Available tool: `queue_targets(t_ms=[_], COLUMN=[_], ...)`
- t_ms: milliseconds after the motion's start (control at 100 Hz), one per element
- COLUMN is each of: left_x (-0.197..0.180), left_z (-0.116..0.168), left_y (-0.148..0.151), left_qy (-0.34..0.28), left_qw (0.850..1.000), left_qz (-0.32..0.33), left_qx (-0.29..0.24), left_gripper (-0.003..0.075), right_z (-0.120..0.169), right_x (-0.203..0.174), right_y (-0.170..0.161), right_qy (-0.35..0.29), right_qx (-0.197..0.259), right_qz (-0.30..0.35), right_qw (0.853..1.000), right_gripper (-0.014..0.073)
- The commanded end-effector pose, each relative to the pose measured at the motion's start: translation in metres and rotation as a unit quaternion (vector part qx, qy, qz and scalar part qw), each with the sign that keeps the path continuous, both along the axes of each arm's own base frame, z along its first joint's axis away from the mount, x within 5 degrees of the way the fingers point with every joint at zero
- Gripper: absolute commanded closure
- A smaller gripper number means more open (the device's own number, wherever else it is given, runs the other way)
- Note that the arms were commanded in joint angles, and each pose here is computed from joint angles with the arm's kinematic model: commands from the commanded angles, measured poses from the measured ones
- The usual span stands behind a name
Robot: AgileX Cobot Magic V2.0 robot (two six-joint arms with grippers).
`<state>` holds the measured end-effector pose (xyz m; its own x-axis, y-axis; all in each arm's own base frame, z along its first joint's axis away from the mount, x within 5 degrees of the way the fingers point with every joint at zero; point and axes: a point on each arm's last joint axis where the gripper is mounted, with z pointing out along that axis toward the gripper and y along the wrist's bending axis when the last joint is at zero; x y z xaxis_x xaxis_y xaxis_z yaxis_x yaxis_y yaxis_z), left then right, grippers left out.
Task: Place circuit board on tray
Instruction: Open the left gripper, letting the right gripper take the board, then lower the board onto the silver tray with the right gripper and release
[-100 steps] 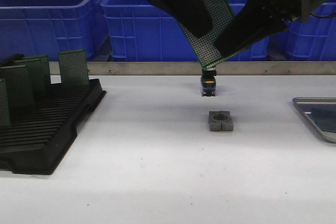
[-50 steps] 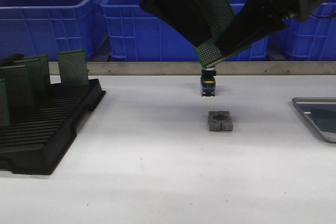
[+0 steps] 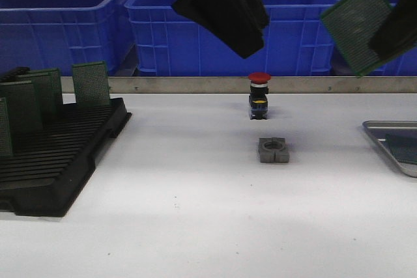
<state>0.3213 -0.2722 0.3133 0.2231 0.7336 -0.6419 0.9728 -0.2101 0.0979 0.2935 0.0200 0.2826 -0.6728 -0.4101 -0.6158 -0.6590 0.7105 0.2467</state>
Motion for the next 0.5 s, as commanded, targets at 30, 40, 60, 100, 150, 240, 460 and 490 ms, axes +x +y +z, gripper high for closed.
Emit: queue_targets(t_ms=[30, 40, 60, 100, 150, 240, 460, 490], left_x=[-0.016, -0.016, -0.016, -0.016, -0.016, -0.016, -0.016, -0.016], left_z=[0.033, 0.033, 0.033, 0.033, 0.033, 0.033, 0.033, 0.033], left_y=[0.002, 0.002, 0.002, 0.002, 0.002, 0.002, 0.002, 0.002], left_qy=[-0.005, -0.005, -0.005, -0.005, -0.005, -0.005, -0.005, -0.005], left_qw=[0.999, 0.999, 0.999, 0.999, 0.999, 0.999, 0.999, 0.999], left_qz=[-0.015, -0.015, -0.015, -0.015, -0.015, -0.015, -0.015, -0.015], left_qx=[-0.039, -0.039, -0.039, -0.039, -0.039, -0.039, -0.039, -0.039], left_gripper=[0.0153, 0.0153, 0.0153, 0.0153, 0.0153, 0.0153, 0.0153, 0.0153], right_z=[0.018, 0.018, 0.017, 0.015, 0.012, 0.002, -0.041, -0.049], right_x=[0.001, 0.002, 0.003, 0.004, 0.007, 0.012, 0.03, 0.034], right_y=[-0.027, -0.029, -0.034, -0.043, -0.053, -0.069, -0.092, -0.094], right_qy=[-0.017, -0.015, -0.013, -0.008, 0.0, 0.026, 0.095, 0.106], right_qx=[0.022, 0.023, 0.025, 0.03, 0.036, 0.049, 0.067, 0.071], right_qz=[-0.09, -0.099, -0.115, -0.145, -0.182, -0.232, -0.293, -0.299], right_qw=[0.996, 0.995, 0.993, 0.989, 0.983, 0.971, 0.949, 0.946], right_gripper=[0.0664, 0.0664, 0.0664, 0.0664, 0.0664, 0.0664, 0.0664, 0.0664])
